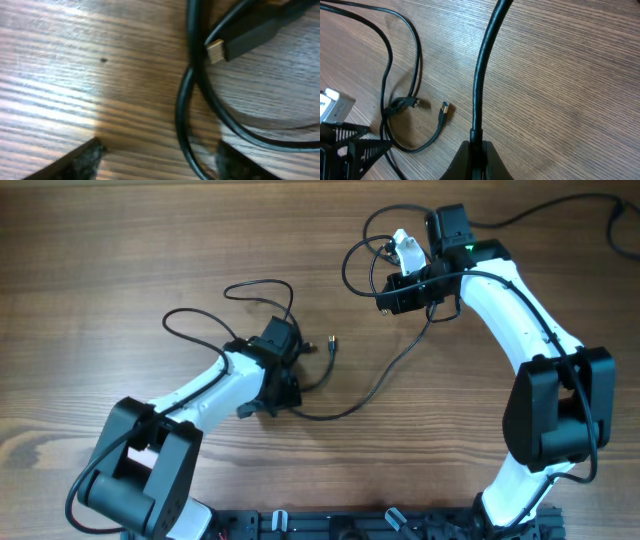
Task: Untangle cables
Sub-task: 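Lower the left gripper and grasp a black cable at center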
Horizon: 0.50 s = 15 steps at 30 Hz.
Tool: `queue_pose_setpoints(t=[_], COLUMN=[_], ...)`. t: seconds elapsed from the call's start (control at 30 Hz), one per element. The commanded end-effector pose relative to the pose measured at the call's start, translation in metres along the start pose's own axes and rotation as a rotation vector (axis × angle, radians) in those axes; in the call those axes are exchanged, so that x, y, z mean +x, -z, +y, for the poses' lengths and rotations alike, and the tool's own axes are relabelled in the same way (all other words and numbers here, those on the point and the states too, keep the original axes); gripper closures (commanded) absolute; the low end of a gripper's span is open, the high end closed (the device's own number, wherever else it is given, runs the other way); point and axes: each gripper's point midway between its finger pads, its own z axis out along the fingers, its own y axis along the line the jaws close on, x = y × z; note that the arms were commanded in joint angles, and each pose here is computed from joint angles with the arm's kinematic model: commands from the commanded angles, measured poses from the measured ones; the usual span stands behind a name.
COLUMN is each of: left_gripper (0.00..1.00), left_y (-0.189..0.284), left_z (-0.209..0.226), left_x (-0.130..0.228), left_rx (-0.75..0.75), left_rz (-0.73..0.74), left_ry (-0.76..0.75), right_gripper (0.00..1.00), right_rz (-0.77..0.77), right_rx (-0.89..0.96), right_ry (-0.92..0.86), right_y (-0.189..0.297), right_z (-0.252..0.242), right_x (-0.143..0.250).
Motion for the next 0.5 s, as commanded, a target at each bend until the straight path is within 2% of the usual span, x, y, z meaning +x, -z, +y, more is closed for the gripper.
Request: queue_pose_setpoints(t=[0.0,0.03,0.07,0.1,0.13,0.37,0.47], left_gripper=[0.60,0.71,0.77,0.88,0.94,0.96,0.96], left_y=[-0.022,-0.022,-0.022,-0.022,-0.022,-0.022,-0.013], left_z=[0.012,0.013,0.013,0.013,0.013,0.019,0.051], left_x=[0.013,0.013,0.013,0.012,0.012,0.012,0.015], left_rx=[-0.076,-0.078,-0.078,-0.081,-0.081,-0.110,-0.261], left_rz=[0.056,0.054,0.054,0.052,0.052,0.044,0.030], left_ry=[-0.003,-0.003,-0.002,-0.003,-0.003,-0.005,0.059], right_gripper=[0.96,0.96,0.96,0.96,0.96,0.96,0.96], right_rz=[-0.040,-0.040,-0.040,-0.040,-0.040,-0.041,-0.042], right_rx=[-0.012,-0.012,-0.012,-0.012,-0.012,-0.012,-0.012], right_ry=[0.019,0.019,0.019,0.019,0.019,0.019,0.020], right_y=[0.011,0.011,0.011,0.011,0.011,0.011,0.011], right_z=[0.008,0.008,0.008,0.008,0.008,0.008,0.008], right_x=[-0.011,-0.011,-0.011,-0.011,-0.011,-0.011,-0.012])
